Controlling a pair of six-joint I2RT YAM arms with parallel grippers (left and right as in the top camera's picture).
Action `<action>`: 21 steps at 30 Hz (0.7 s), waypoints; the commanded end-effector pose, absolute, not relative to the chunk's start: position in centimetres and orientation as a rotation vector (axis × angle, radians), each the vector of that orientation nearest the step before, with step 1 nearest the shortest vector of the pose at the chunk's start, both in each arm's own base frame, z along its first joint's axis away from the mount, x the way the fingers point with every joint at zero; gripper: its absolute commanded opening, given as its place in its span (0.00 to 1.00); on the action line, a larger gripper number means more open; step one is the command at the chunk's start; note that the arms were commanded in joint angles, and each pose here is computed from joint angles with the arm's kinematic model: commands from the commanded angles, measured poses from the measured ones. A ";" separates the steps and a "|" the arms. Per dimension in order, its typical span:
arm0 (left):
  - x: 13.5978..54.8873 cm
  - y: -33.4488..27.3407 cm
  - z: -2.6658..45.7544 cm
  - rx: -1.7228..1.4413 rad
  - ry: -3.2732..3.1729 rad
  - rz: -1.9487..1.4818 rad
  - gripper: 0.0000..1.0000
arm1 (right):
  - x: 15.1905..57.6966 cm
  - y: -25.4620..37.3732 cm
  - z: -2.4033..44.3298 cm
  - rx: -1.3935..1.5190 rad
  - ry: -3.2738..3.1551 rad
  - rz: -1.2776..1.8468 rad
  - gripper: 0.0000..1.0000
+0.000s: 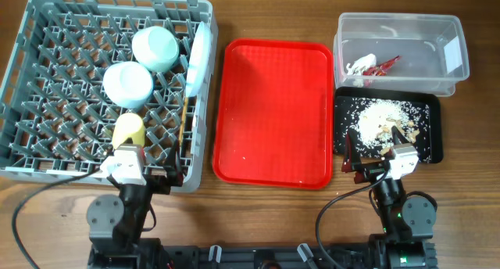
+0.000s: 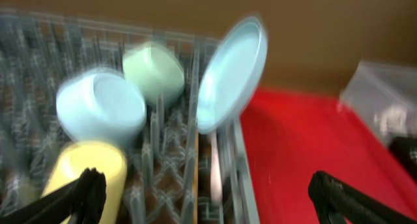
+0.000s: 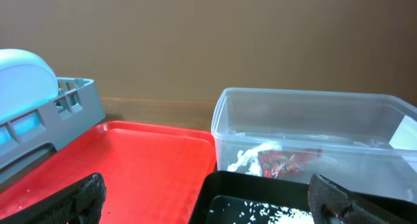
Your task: Sort waste into correct bins and load items into the dishwasher rack
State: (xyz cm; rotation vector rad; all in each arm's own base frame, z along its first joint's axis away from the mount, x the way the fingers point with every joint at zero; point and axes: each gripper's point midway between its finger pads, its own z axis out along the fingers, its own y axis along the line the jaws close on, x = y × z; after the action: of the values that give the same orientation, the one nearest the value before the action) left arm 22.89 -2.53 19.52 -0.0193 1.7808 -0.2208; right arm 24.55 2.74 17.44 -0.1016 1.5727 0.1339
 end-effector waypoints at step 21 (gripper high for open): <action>24.5 -1.7 15.8 0.031 1.641 -0.112 1.00 | 24.5 2.8 17.7 -0.119 1.557 0.129 1.00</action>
State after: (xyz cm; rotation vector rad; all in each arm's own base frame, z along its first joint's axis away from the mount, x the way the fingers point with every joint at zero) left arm 24.52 -2.17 15.97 0.0344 1.6414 -0.1469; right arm 24.54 2.79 17.43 -0.1040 1.5733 0.1364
